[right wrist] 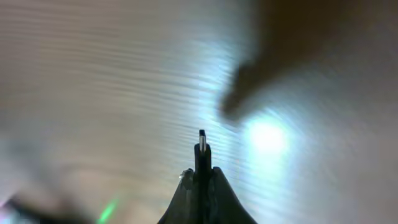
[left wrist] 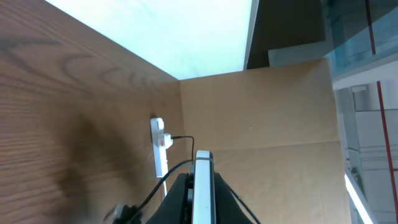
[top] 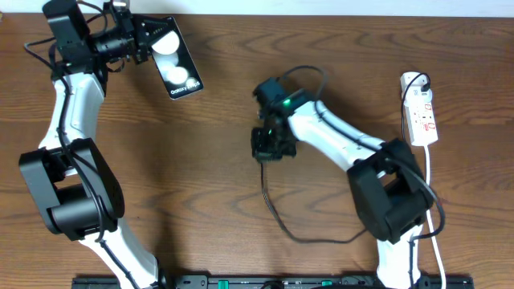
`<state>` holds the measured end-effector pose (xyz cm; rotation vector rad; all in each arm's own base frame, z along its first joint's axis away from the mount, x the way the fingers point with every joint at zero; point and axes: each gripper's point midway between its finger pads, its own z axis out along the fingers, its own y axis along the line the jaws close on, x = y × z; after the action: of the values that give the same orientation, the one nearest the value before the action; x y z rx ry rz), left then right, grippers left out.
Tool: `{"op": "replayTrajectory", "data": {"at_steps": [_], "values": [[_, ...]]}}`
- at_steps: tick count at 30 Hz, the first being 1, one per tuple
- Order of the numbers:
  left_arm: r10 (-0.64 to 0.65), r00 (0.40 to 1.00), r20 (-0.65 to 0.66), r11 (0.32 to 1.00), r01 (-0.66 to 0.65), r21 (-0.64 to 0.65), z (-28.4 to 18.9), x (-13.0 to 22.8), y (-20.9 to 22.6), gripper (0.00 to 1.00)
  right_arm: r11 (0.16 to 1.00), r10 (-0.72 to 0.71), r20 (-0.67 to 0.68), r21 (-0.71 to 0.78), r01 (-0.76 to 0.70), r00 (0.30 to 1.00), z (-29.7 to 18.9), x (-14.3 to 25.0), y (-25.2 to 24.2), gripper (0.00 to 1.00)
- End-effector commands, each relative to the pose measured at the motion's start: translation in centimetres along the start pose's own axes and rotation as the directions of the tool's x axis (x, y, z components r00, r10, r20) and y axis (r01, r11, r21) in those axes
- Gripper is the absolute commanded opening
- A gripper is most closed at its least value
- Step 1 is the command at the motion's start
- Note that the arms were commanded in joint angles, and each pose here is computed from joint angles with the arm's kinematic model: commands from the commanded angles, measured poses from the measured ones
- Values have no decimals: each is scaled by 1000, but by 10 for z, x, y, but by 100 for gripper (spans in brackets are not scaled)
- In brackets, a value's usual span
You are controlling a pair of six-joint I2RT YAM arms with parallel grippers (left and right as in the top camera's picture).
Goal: Plug charger to phone and switch on socket
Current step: 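Lift the cable connector with the right gripper toward the held phone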
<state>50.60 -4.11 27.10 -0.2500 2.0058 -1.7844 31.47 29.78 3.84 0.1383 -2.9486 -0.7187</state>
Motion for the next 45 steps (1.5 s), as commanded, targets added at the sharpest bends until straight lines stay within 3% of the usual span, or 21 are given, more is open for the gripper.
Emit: {"op": "replayTrajectory", "data": {"at_steps": [1,5,11,15,19,25,27,30,35,41,45], "values": [[62,998,-29,998,-61,31,-6,5,-19,7,846,-341,55,-417,331,939,-41,6,71,1],[76,997,-34,996,-75,38,-6,5,-21,7,575,-505,230,-629,523,832,-74,9,112,3],[163,985,-51,985,-159,69,-6,7,-31,8,405,-566,363,-660,633,740,-91,10,130,2],[268,959,-91,959,-257,118,-8,14,-43,8,342,-597,425,-633,695,681,-91,10,140,2],[274,958,-89,958,-263,118,-8,14,-44,7,312,-606,457,-617,723,651,-87,6,145,2],[274,958,-89,958,-263,118,-8,14,-44,7,330,-586,438,-639,695,681,-64,-9,135,2],[274,958,-89,957,-263,118,-8,14,-44,8,255,-591,451,-682,686,668,-59,-6,134,3],[276,957,-89,957,-265,119,-8,14,-44,7,69,-609,511,-728,682,607,-60,2,133,8],[310,947,-83,946,-299,123,-8,13,-47,7,82,-614,484,-747,660,624,-44,-2,134,8],[295,955,0,953,-295,71,-6,-4,-43,7,47,-615,533,-711,701,581,-51,-8,142,9],[253,963,89,967,-255,20,-7,-21,-38,8,104,-581,549,-682,724,600,-59,-27,148,7]]}}
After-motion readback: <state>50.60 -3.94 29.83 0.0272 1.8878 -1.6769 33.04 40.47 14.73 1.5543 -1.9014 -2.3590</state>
